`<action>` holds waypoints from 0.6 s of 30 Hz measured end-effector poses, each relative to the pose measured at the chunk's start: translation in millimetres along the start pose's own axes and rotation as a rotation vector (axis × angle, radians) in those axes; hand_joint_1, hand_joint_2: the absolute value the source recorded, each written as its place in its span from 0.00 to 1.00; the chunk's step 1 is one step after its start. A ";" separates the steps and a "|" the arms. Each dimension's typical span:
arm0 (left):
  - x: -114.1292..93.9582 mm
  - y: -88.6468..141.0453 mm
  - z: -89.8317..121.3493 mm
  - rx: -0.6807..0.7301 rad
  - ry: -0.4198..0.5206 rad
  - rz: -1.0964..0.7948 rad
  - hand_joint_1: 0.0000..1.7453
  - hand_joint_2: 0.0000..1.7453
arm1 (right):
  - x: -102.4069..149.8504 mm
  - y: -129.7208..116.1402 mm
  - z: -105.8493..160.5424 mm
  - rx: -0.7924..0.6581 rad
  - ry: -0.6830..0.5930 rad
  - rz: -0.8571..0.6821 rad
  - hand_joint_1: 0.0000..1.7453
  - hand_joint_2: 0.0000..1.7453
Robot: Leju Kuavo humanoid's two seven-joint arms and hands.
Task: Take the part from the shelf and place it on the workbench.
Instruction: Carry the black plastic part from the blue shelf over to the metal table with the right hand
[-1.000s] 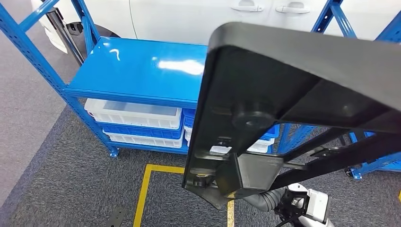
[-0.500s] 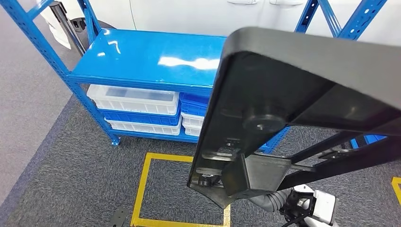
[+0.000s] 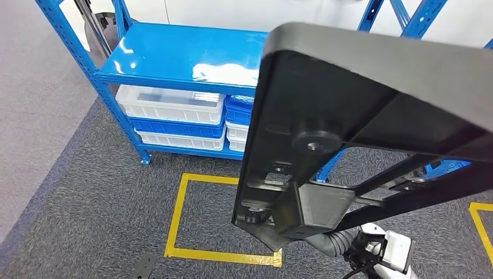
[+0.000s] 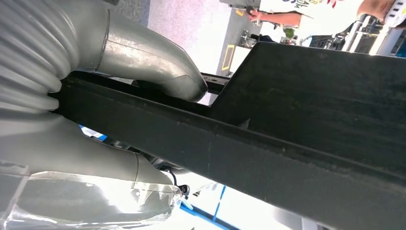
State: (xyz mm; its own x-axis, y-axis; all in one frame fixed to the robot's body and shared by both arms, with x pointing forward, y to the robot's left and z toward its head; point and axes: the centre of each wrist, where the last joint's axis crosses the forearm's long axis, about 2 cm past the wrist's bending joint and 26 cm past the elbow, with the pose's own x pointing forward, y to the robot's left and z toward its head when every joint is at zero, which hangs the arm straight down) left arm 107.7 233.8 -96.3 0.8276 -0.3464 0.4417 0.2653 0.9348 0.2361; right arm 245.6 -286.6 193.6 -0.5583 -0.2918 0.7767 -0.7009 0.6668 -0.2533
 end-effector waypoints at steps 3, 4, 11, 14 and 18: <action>-0.9 -0.8 0.4 0.001 -0.001 0.002 0.00 1.00 | 0.3 -2.1 -2.8 0.003 -0.006 0.002 1.00 1.00; -1.8 -1.0 0.7 0.000 0.000 0.001 0.00 1.00 | 0.2 -2.3 -3.6 0.002 -0.008 0.000 1.00 1.00; -3.2 -1.3 1.1 0.001 -0.001 0.001 0.00 1.00 | -0.8 -1.9 -5.6 0.001 -0.015 -0.010 1.00 1.00; -2.2 -0.9 0.8 0.004 -0.004 -0.002 0.00 1.00 | -1.0 -1.5 -5.3 -0.004 -0.014 -0.010 1.00 1.00; -1.5 -0.8 0.6 0.005 -0.004 -0.004 0.00 1.00 | -1.1 -1.3 -5.1 -0.007 -0.010 -0.007 1.00 1.00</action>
State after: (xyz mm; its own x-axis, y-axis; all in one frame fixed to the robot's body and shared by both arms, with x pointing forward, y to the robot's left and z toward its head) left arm 106.0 233.5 -96.6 0.8245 -0.3505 0.4442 0.2664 0.9331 0.2418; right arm 249.4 -283.7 196.1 -0.5578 -0.3030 0.7727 -0.7016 0.6695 -0.2440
